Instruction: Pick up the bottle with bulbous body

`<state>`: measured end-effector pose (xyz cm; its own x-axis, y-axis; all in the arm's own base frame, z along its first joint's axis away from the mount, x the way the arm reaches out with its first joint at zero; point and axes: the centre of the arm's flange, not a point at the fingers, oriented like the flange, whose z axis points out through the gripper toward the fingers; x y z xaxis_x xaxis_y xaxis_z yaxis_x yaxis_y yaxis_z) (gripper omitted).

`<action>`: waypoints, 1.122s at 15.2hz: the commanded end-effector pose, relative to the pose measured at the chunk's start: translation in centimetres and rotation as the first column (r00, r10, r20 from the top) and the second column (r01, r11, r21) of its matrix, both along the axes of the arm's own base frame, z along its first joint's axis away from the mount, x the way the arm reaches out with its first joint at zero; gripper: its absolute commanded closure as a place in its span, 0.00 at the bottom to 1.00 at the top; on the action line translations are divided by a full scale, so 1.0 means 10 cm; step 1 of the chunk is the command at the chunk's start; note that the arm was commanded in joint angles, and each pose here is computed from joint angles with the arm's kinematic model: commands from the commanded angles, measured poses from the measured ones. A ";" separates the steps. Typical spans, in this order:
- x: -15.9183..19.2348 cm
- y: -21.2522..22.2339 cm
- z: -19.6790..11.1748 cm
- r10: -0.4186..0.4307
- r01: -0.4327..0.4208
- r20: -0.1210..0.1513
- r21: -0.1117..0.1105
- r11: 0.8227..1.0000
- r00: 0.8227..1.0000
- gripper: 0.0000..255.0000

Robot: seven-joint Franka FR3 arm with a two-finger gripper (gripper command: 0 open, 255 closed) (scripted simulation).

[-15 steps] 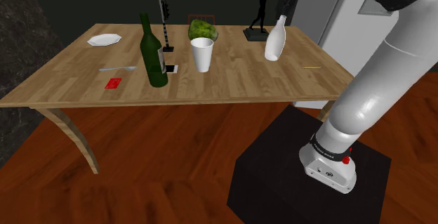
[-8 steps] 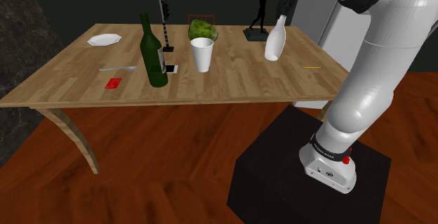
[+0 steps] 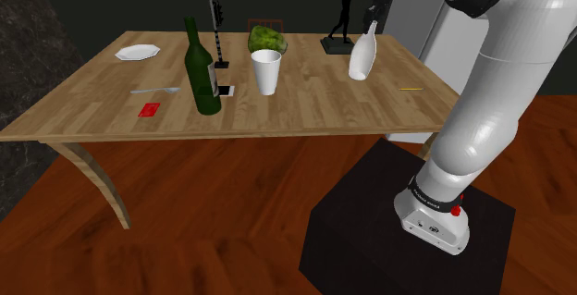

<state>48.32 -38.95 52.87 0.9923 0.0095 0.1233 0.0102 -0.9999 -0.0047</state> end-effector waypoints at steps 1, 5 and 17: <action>0.00 0.00 -0.01 0.000 0.000 -0.001 0.000 1.000 1.000 1.00; 0.00 0.00 -0.01 0.000 0.000 -0.001 0.000 1.000 1.000 1.00; 0.00 0.00 0.47 0.000 0.000 -0.001 0.000 1.000 1.000 1.00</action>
<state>48.40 -38.84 57.02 0.9924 0.0093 0.1225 0.0100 -0.9999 -0.0050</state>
